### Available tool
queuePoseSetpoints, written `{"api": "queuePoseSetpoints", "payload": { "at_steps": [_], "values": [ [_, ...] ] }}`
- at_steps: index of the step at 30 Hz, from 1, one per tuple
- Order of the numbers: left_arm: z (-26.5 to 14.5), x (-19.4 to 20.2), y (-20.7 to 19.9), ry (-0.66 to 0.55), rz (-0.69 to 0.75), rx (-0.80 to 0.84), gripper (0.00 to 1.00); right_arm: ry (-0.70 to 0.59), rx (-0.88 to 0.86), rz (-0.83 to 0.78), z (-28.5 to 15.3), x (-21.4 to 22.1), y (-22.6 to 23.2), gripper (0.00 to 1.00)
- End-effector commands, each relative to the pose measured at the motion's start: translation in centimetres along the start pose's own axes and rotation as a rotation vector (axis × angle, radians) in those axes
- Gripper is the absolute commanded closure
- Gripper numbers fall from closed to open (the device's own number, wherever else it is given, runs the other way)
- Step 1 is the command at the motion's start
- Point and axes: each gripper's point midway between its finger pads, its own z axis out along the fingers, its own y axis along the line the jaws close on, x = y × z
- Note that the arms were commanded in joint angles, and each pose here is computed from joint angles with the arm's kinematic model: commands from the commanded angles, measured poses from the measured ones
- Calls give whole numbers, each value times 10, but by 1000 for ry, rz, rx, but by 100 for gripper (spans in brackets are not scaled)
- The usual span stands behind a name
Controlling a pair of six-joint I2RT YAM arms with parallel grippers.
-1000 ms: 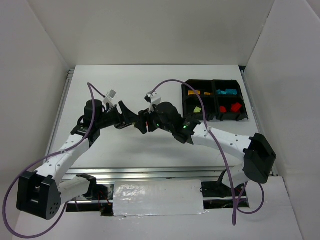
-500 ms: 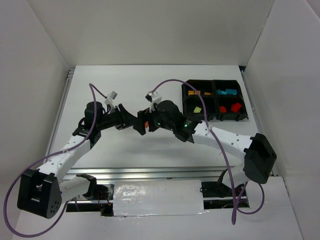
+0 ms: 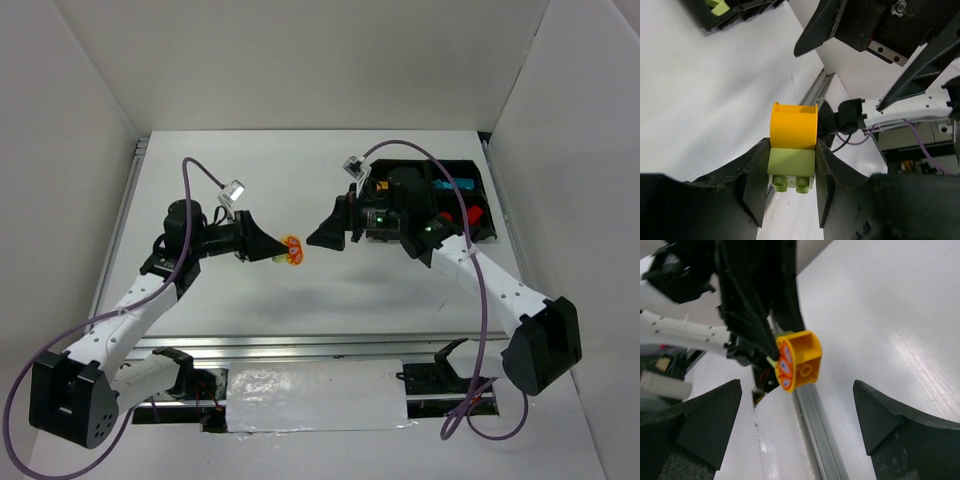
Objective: Sort the legos into containers by color
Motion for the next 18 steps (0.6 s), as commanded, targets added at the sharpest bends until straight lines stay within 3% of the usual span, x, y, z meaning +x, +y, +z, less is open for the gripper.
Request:
{"api": "queuePoseSetpoints", "payload": {
  "at_steps": [1,11,18],
  "values": [
    [-8,-10,-45,-8,181,177,100,39,-181,-50,-21,-5,49,0],
    [-22,-1,-100,-13,334,356,100,34,-388,102,-17,-8,75,5],
    [-18,-1,-94,-11,313,330,100,64,-450,14,-6,-4,104,7]
  ]
}}
